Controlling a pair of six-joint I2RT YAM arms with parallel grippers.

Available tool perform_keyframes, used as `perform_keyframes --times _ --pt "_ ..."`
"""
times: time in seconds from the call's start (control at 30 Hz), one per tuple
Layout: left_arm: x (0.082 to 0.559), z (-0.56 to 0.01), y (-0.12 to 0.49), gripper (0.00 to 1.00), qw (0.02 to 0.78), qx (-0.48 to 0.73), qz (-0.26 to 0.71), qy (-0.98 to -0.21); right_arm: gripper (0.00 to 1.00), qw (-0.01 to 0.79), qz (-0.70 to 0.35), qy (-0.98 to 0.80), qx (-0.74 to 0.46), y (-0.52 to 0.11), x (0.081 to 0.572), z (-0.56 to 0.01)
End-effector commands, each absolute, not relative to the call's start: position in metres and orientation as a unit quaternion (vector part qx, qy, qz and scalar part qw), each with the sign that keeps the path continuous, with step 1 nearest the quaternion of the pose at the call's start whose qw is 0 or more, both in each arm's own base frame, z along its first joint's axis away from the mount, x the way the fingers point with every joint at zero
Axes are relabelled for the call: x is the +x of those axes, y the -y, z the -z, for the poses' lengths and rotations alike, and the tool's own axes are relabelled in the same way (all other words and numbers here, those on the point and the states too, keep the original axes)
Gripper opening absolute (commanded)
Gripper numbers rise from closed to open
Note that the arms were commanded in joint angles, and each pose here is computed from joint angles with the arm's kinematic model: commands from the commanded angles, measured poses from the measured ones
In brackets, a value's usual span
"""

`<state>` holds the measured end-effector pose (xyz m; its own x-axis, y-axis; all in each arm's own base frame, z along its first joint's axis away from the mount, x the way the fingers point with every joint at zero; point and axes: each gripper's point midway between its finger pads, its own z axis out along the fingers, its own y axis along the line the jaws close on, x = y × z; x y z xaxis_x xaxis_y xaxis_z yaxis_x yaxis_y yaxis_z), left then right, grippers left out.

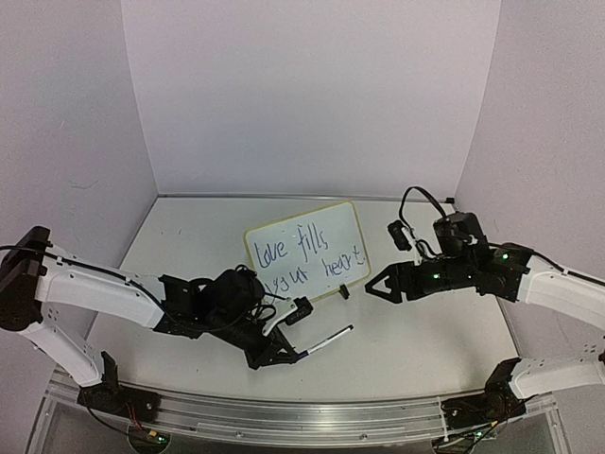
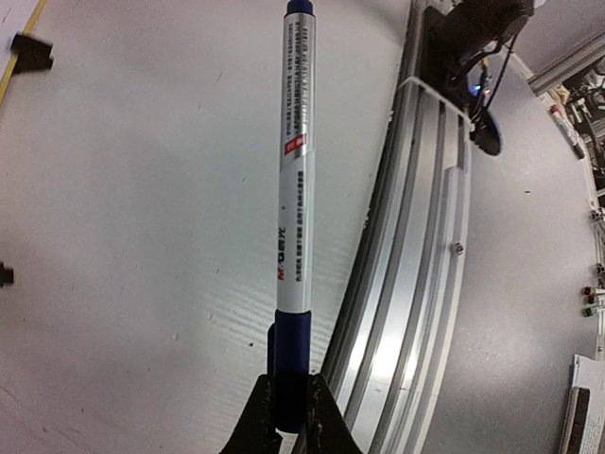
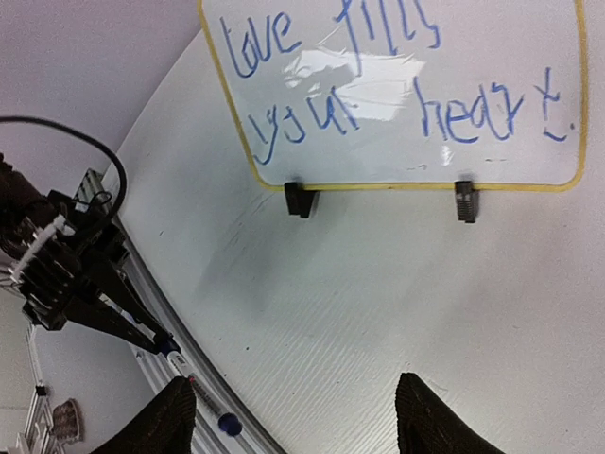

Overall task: Write a sentence on the whiteboard
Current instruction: Put down the whiteboard marker at the center of the board.

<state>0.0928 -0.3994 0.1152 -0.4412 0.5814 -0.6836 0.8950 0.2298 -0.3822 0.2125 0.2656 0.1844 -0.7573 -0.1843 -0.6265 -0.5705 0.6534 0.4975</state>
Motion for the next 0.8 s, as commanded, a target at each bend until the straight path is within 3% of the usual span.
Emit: perform_keyframes --times 0.0,0.2,0.43,0.53,0.57,0.67,0.77 --pt "0.109 -0.081 0.369 0.00 0.193 0.438 0.299 -0.826 0.71 0.336 -0.271 -0.890 -0.146 -0.233 0.242 -0.186" --pt "0.125 -0.053 0.351 0.01 0.186 0.380 0.238 -0.874 0.74 0.379 -0.184 -0.905 -0.062 -0.187 0.265 -0.177" --pt "0.137 -0.040 0.342 0.21 0.183 0.337 0.206 -0.900 0.75 0.379 -0.163 -0.910 -0.039 -0.171 0.274 -0.169" --pt "0.146 -0.041 0.336 0.36 0.197 0.314 0.198 -0.907 0.76 0.386 -0.152 -0.909 -0.035 -0.165 0.277 -0.170" --pt "0.149 -0.043 0.334 0.51 0.202 0.305 0.203 -0.908 0.76 0.388 -0.145 -0.909 -0.035 -0.162 0.278 -0.169" --pt "0.158 -0.053 0.328 0.69 0.220 0.284 0.217 -0.908 0.78 0.394 -0.135 -0.909 -0.029 -0.158 0.283 -0.170" --pt "0.177 -0.063 0.314 0.79 0.235 0.253 0.219 -0.912 0.81 0.400 -0.126 -0.908 -0.023 -0.154 0.288 -0.172"
